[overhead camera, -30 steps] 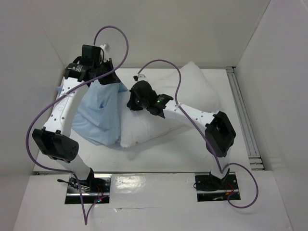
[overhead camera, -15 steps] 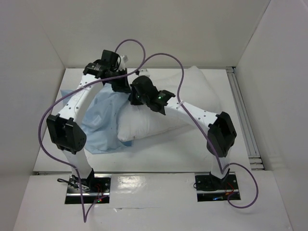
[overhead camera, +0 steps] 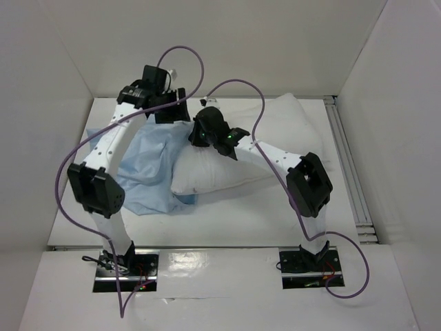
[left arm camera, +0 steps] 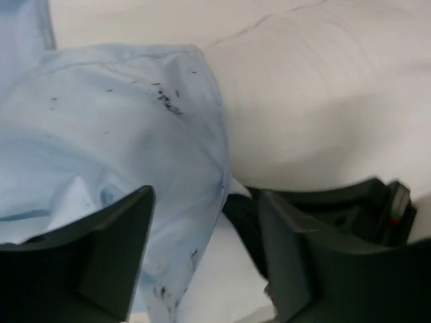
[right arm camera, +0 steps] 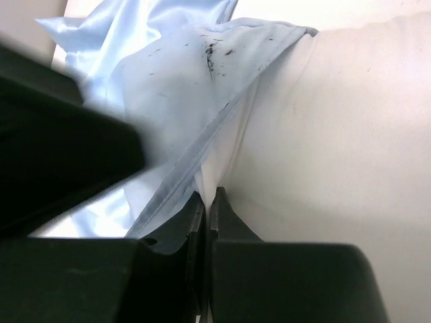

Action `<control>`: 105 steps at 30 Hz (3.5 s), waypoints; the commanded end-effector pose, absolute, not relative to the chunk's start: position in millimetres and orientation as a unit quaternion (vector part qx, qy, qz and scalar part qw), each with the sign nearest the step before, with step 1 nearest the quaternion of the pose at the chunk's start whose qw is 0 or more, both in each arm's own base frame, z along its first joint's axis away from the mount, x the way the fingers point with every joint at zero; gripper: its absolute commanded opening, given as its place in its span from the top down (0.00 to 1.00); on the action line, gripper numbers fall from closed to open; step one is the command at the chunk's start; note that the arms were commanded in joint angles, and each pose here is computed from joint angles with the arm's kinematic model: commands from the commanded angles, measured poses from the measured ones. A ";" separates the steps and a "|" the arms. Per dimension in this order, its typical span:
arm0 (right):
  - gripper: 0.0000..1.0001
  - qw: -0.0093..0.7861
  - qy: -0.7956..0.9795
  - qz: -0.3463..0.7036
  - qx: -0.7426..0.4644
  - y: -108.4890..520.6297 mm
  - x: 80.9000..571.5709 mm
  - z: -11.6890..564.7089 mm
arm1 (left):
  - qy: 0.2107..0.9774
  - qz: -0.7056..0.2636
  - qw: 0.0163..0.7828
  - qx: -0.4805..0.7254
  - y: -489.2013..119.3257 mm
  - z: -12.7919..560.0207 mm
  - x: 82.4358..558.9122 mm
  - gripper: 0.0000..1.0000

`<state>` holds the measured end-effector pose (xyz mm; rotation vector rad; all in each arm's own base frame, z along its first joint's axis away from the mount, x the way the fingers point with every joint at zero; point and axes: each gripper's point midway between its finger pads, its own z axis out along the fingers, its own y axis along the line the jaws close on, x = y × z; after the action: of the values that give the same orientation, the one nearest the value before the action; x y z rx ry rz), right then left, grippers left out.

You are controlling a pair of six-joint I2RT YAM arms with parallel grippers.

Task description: Put the pillow into the pillowcase

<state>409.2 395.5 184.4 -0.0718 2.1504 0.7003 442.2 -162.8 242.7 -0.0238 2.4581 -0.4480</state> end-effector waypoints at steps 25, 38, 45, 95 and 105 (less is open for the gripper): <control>1.00 0.445 0.838 0.313 -0.036 404.4 426.0 209.1 | 0.905 -0.252 0.312 -0.141 -130.9 159.8 290.0 0.43; 1.00 0.419 0.859 0.293 0.018 399.2 467.9 196.6 | 0.920 -0.272 0.268 -0.093 -136.8 184.5 250.9 1.00; 1.00 0.414 0.862 0.291 0.038 396.5 491.6 192.5 | 0.927 -0.286 0.229 -0.078 -141.1 178.0 227.9 1.00; 0.17 0.478 0.825 0.297 -0.055 372.0 336.5 225.8 | 0.892 -0.272 0.353 -0.076 -123.3 301.4 364.6 0.45; 0.01 0.480 0.875 0.060 0.025 236.5 372.7 229.4 | 0.938 -0.168 0.291 -0.086 -116.4 223.0 401.3 0.18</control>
<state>364.0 310.5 232.8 -0.0256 2.0853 0.4276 400.7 -118.7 217.5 -0.2791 2.5221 -0.5523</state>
